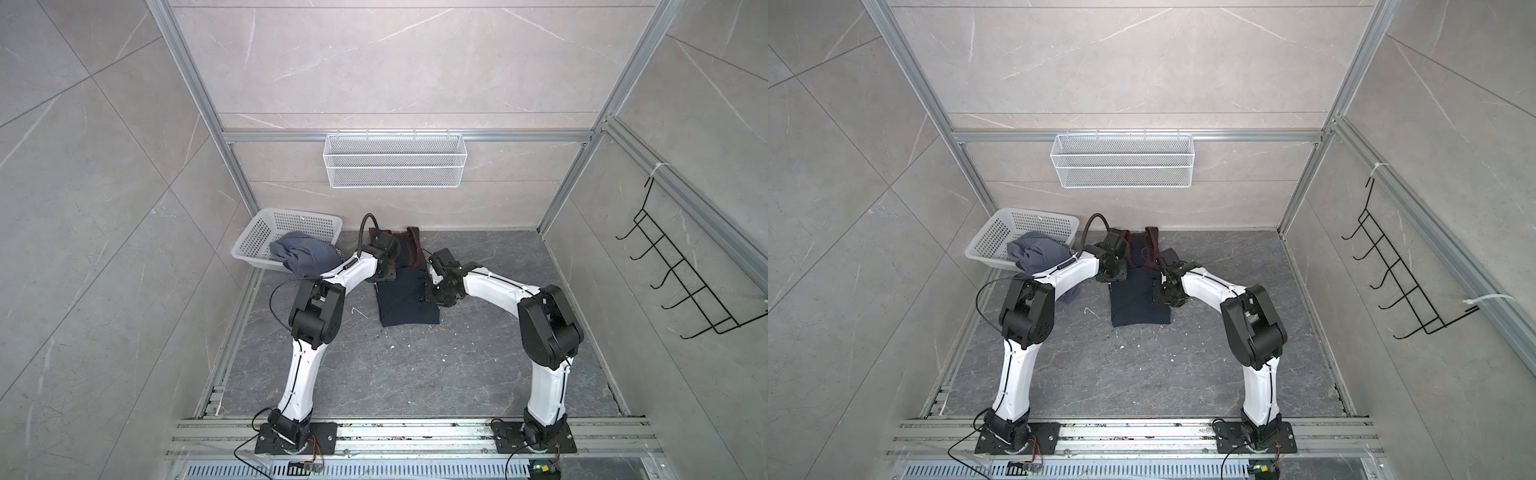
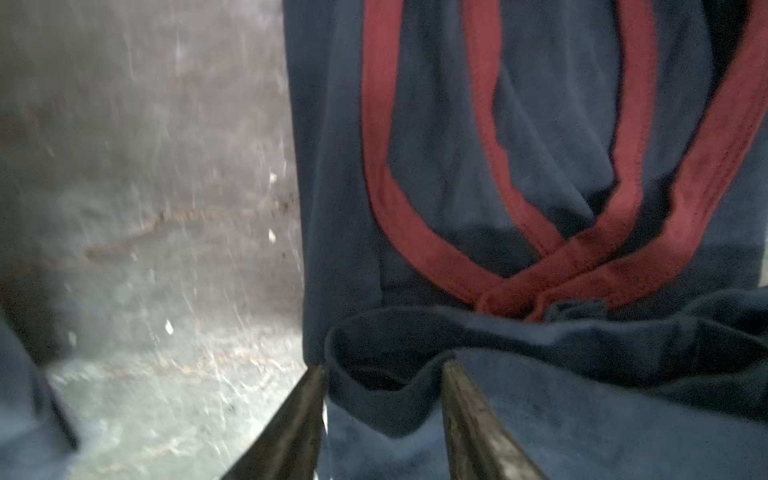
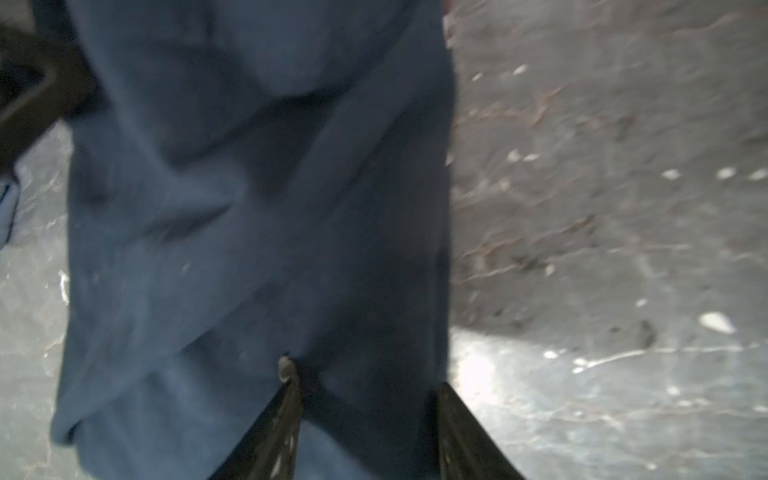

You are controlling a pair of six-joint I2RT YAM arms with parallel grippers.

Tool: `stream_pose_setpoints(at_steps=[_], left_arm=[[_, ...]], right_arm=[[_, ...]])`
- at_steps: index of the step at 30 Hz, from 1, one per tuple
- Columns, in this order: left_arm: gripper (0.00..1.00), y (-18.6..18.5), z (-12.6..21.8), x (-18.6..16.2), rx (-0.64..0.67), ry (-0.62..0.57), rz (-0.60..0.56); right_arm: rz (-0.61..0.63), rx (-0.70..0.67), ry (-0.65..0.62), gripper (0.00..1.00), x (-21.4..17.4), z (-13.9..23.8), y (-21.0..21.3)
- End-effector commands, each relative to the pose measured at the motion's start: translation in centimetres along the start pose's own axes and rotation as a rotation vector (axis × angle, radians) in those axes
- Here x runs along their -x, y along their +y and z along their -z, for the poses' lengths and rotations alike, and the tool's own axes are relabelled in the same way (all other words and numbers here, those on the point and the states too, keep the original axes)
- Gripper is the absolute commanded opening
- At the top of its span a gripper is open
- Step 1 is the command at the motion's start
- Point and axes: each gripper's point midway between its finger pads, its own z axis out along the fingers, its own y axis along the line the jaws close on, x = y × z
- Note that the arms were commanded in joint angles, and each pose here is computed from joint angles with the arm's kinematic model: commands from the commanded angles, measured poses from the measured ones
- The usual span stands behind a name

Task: Fold and stack the tank tops

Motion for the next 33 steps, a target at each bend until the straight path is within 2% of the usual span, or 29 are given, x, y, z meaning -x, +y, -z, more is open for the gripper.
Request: stream_pose_setpoints(at_steps=[1,7,11,19,29,33], left_arm=[[0.33,0.0,0.2,1.2,0.030,-0.026,-0.038],[0.12,-0.4,-0.1,1.4,0.020,-0.018,-0.048],[0.04,-0.3,0.2,1.6,0.023,-0.025,-0.046],[0.02,0.3,3.4,4.6,-0.008,-0.113,-0.030],[0.01,1.5,1.3,5.8,-0.016,-0.093,0.002],[0.04,1.5,1.0,6.3,-0.024,-0.091,0.005]], right_arm=[[0.000,0.011,-0.025,0.54,-0.2,0.6,0.7],[-0.004,-0.017,-0.025,0.54,-0.6,0.3,0.0],[-0.003,-0.027,-0.023,0.54,-0.7,0.3,-0.2],[0.001,-0.088,0.002,0.54,-1.5,-0.6,-1.6],[0.004,-0.109,0.018,0.53,-2.3,-1.3,-2.4],[0.008,-0.112,0.022,0.53,-2.5,-1.4,-2.5]])
